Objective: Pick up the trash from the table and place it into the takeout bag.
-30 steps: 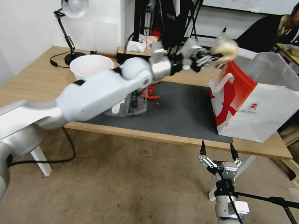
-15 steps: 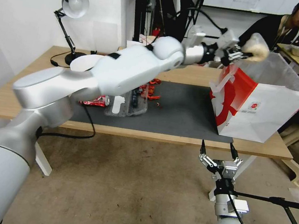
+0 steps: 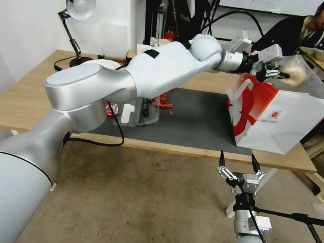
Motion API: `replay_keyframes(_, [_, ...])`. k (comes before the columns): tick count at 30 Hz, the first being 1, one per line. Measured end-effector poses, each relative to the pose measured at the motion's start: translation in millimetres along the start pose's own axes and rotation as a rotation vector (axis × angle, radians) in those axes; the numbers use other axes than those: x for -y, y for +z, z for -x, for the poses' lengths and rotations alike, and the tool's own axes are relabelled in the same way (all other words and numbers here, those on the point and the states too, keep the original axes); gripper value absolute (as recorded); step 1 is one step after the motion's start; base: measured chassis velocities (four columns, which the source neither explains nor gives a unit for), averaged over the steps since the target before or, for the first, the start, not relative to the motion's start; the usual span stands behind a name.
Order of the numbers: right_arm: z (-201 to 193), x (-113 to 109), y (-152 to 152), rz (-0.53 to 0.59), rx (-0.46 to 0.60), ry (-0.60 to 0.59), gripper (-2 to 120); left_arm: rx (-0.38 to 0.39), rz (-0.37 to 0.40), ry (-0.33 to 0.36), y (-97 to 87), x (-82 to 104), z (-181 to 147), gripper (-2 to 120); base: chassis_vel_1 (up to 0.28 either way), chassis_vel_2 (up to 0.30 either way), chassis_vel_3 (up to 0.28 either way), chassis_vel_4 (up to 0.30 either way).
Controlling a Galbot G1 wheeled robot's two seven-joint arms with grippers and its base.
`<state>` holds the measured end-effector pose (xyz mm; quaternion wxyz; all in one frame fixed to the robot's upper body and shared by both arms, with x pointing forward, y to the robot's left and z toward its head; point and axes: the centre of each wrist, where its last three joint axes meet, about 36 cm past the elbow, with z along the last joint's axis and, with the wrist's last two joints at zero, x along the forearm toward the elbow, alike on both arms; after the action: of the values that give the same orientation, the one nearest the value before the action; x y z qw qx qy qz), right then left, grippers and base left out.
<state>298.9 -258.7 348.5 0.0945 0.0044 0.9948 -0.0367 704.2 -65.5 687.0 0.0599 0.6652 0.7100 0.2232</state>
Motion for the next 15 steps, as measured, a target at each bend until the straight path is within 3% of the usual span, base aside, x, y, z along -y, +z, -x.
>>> replay_keyframes(4, [-0.2, -0.4, 0.8, 0.002, 0.000, 0.000, 100, -0.009, 0.003, -0.015, 4.4, -0.5, -1.5, 5, 0.000, 0.000, 0.000, 0.000])
replay_keyframes(13, [-3.1, 0.9, 3.4, 0.002, 0.000, 0.003, 100, 0.024, 0.000, -0.042, 4.8, 0.8, -1.8, 40, 0.000, 0.000, 0.000, 0.000])
replay_keyframes(15, [-2.9, 0.9, 3.4, 0.002, 0.001, 0.003, 100, 0.030, -0.002, -0.045, 4.3, 0.4, -2.3, 43, 0.000, 0.000, 0.000, 0.000])
